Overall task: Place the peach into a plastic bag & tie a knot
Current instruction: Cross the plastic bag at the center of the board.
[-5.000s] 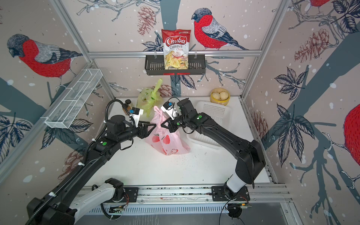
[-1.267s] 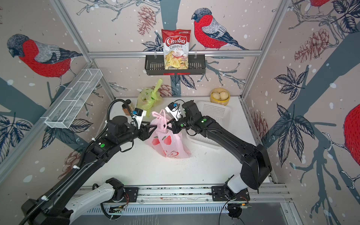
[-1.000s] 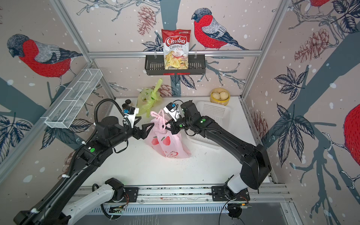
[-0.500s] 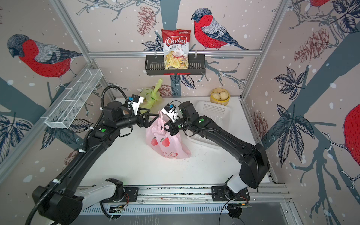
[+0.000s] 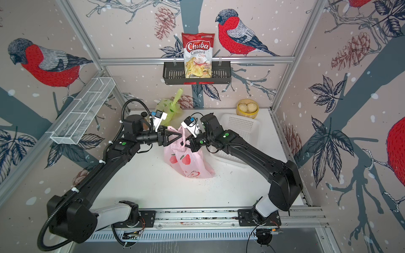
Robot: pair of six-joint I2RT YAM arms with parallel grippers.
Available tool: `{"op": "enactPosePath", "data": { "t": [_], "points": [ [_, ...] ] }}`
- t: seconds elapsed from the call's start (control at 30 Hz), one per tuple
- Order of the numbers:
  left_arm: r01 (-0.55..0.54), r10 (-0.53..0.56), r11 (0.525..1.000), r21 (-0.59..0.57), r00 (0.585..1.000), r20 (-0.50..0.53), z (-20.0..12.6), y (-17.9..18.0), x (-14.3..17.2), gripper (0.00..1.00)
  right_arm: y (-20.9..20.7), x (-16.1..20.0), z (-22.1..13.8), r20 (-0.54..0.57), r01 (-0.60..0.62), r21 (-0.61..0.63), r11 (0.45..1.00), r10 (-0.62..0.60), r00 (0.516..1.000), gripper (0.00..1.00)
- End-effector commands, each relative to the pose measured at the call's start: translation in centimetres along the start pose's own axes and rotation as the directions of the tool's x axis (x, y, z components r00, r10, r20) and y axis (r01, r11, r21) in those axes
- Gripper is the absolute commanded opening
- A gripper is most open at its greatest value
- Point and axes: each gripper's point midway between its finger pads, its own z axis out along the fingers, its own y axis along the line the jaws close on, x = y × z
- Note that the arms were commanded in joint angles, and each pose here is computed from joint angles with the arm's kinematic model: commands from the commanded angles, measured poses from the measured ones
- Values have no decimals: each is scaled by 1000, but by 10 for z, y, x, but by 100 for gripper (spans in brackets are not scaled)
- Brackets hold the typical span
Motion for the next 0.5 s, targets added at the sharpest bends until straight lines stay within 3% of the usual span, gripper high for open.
{"op": "enactPosePath", "data": {
  "t": [0.0, 0.13, 0.2, 0.4, 0.43, 0.47],
  "points": [
    [-32, 32, 999, 40, 999, 6, 0, -9, -5, 77, 5, -5, -1, 9, 20, -18, 1000, -19, 1000, 0],
    [-39, 39, 998, 47, 999, 0, 3, -10, -4, 77, 3, -4, 2, 4, 15, -18, 1000, -15, 1000, 0],
    [-42, 43, 998, 37, 999, -12, 4, -9, -1, 71, 2, -4, 2, 1, 11, -17, 1000, -11, 1000, 0],
    [-39, 41, 998, 41, 998, -37, 9, -7, 4, 22, 3, -5, 1, 5, 11, -12, 1000, -11, 1000, 0],
    [-41, 43, 999, 35, 998, -35, 9, -6, 3, 12, 2, -5, 0, 3, 9, -6, 1000, -9, 1000, 2],
    [-47, 48, 998, 32, 998, -31, 8, -6, 1, 1, 1, -4, -1, 0, 7, 0, 1000, -7, 1000, 10]
  ]
}}
